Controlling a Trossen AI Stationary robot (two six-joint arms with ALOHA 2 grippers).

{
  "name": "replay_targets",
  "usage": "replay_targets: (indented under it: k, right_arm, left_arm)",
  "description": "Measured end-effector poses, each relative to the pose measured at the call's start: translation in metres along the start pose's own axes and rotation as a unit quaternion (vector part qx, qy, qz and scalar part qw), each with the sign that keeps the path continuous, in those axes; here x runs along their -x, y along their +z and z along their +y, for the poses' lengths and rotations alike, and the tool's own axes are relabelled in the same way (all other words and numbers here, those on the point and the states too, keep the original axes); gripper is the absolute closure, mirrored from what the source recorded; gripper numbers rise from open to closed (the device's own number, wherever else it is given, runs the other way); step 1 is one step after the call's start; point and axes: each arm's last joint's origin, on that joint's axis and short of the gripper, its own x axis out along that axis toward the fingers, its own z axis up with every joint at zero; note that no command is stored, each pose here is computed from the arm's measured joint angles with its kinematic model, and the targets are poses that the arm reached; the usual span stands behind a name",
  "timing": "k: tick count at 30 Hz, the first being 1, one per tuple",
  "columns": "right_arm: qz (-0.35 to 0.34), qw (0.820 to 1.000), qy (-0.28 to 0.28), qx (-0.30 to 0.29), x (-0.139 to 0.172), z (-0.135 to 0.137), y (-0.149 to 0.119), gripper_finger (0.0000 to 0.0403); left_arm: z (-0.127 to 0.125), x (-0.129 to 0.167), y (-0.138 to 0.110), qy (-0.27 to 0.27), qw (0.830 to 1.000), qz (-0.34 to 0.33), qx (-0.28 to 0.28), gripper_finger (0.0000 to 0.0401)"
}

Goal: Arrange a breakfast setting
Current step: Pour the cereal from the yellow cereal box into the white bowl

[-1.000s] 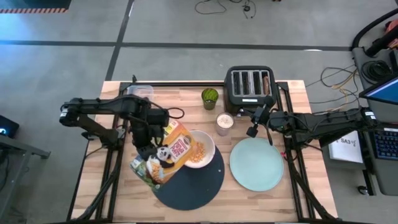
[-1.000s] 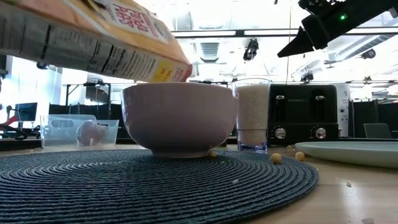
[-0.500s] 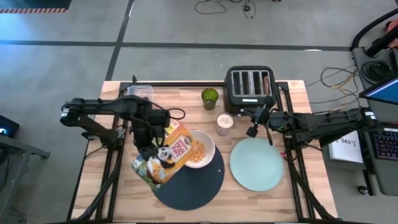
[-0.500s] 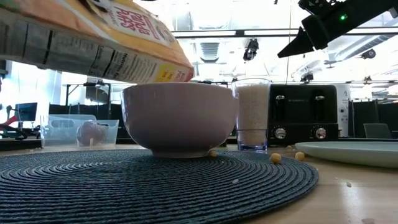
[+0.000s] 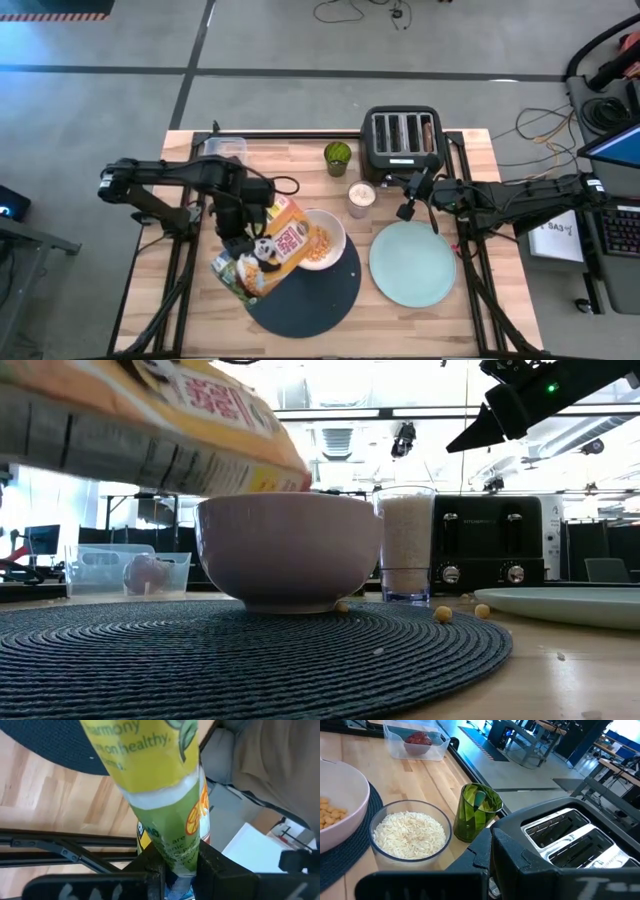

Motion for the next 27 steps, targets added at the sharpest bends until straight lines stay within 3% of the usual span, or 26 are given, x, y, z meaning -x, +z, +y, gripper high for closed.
replay_targets:
  k: [4,8,27]
  right_arm:
    - [0.0,1.0,0.0,0.001,0.0,0.0,0.0,0.0394]
    - [0.0,1.0,0.0,-0.001,0.0,0.0,0.0,0.0394]
    - [-0.001,1.0,0.0,-0.002,0.0002,-0.0001,0.0001,0.0394]
  left_arm:
    - [0.0009,-0.0004,0.0013,0.017,1.0,-0.013,0.014,0.0368]
    - [-0.0013,-0.0044,0.0046,0.006,1.0,0.003,-0.01,0.0368]
    - [-0.001,-0.0045,0.0022,0.006,1.0,0.004,0.0,0.0369]
